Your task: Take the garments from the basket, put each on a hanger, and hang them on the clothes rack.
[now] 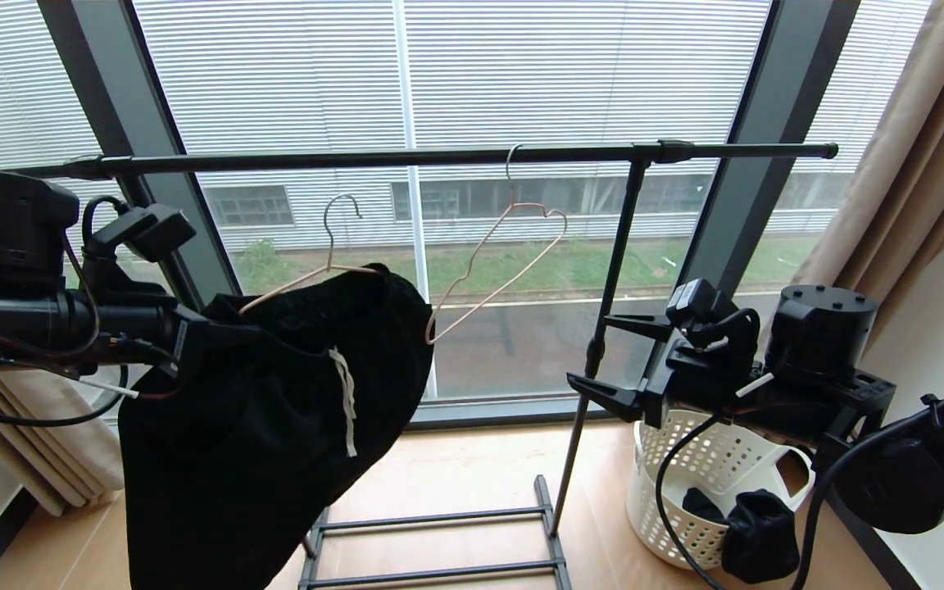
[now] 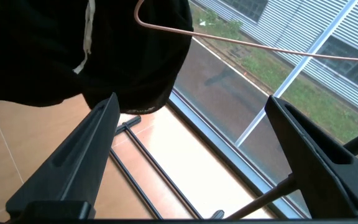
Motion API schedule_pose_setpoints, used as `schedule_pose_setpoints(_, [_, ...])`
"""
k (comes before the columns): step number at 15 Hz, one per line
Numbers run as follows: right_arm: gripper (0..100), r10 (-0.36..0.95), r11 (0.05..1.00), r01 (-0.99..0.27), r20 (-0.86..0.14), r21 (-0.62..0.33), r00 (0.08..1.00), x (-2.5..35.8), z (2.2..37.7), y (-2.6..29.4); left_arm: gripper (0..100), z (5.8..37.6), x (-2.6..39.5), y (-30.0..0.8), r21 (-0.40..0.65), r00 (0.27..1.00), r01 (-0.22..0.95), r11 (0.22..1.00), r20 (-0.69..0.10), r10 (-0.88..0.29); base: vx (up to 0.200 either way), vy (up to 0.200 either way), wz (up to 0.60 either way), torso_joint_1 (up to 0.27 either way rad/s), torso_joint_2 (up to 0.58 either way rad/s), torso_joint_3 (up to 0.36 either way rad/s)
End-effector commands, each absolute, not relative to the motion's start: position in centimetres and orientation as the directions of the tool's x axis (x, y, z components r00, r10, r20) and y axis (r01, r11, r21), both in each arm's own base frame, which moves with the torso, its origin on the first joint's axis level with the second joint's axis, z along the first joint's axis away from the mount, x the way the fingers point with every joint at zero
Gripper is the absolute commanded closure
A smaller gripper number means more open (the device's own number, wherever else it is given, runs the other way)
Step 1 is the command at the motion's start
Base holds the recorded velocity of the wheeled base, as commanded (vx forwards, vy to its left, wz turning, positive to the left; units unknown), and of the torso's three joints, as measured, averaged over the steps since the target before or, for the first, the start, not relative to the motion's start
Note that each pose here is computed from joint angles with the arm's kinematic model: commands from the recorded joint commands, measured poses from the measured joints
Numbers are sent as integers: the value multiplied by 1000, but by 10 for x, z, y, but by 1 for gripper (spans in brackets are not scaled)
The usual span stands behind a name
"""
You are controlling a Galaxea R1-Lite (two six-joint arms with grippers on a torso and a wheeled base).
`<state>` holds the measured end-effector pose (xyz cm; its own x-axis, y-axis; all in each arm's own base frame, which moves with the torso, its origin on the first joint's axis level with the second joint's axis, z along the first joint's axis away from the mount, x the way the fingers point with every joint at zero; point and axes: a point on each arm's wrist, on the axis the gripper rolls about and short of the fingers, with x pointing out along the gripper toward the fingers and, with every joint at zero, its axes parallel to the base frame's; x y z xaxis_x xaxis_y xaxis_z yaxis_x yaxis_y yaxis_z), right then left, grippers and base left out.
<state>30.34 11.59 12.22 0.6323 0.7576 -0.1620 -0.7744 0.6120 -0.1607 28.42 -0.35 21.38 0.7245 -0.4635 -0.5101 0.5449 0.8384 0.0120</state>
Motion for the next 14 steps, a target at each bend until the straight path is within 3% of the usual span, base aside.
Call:
schedule_pose_setpoints(1, [0, 758, 611, -775, -161, -162, 632, 304, 122, 116, 100, 226, 288, -10, 17, 739, 552, 834, -473, -480, 0, 0, 0, 0, 0, 0])
schedule_pose_setpoints(7, [0, 758, 613, -772, -153, -167, 634, 304, 125, 116, 100, 253, 303, -23, -37, 768, 536, 844, -393, -505, 0, 0, 0, 0, 0, 0])
schedule_pose_setpoints(14, [0, 759, 612, -773, -149, -169, 634, 303, 126, 116, 100, 244, 340, -37, -65, 780, 498, 864, -402, -480, 0, 0, 0, 0, 0, 0])
